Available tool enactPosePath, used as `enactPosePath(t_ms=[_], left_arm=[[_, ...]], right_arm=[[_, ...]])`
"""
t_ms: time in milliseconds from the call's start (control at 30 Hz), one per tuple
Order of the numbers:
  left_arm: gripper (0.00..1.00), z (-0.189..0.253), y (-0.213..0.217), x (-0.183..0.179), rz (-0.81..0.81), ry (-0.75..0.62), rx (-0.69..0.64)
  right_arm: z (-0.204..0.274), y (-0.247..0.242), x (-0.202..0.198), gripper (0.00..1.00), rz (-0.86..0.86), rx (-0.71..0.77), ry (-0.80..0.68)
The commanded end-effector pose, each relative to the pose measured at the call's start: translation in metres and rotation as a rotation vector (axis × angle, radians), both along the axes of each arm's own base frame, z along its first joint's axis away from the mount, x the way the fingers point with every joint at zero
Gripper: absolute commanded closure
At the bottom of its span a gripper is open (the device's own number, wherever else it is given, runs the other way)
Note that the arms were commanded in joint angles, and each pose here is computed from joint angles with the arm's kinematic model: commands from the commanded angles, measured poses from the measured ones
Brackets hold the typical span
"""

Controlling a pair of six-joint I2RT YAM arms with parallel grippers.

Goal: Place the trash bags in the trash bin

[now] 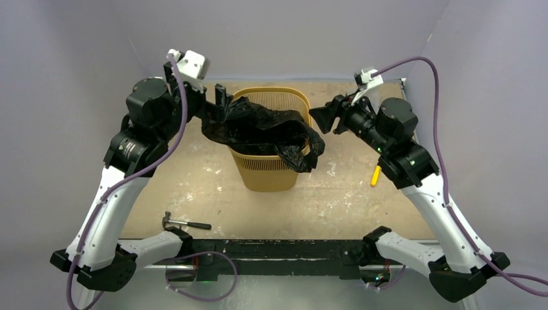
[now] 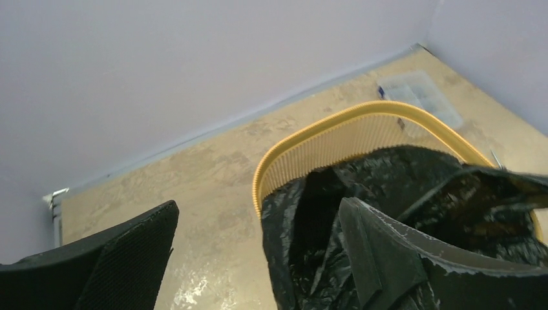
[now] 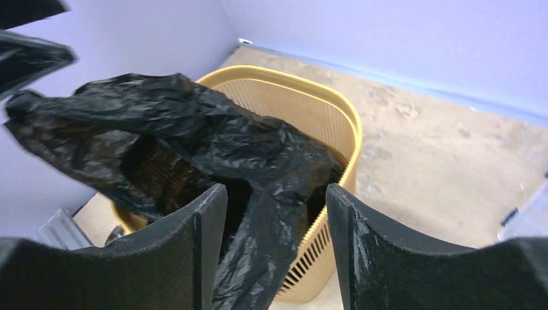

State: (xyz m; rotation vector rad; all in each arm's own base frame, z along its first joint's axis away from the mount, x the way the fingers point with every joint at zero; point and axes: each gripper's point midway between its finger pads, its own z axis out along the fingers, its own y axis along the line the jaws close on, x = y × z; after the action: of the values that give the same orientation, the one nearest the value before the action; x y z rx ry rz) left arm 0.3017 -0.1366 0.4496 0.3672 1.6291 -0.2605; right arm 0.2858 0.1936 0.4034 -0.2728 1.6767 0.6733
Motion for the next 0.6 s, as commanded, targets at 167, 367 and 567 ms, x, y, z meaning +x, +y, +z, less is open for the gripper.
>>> enactPosePath(t_ms=[167, 367, 567], left_arm=[[0.16, 0.003, -0.052, 0.001, -0.367, -0.024, 0.252], [0.2, -0.008, -0.061, 0.008, -0.443, -0.016, 0.365], [0.19, -0.031, -0.086, -0.008, -0.561, -0.047, 0.549]], right_arm=[[0.023, 0.038, -0.032, 0.39, 0.355, -0.121, -0.153], [0.007, 0.033, -0.007, 0.4, 0.272, -0.203, -0.076], [-0.006, 0.032, 0.007, 0.39, 0.247, -0.291, -0.039]])
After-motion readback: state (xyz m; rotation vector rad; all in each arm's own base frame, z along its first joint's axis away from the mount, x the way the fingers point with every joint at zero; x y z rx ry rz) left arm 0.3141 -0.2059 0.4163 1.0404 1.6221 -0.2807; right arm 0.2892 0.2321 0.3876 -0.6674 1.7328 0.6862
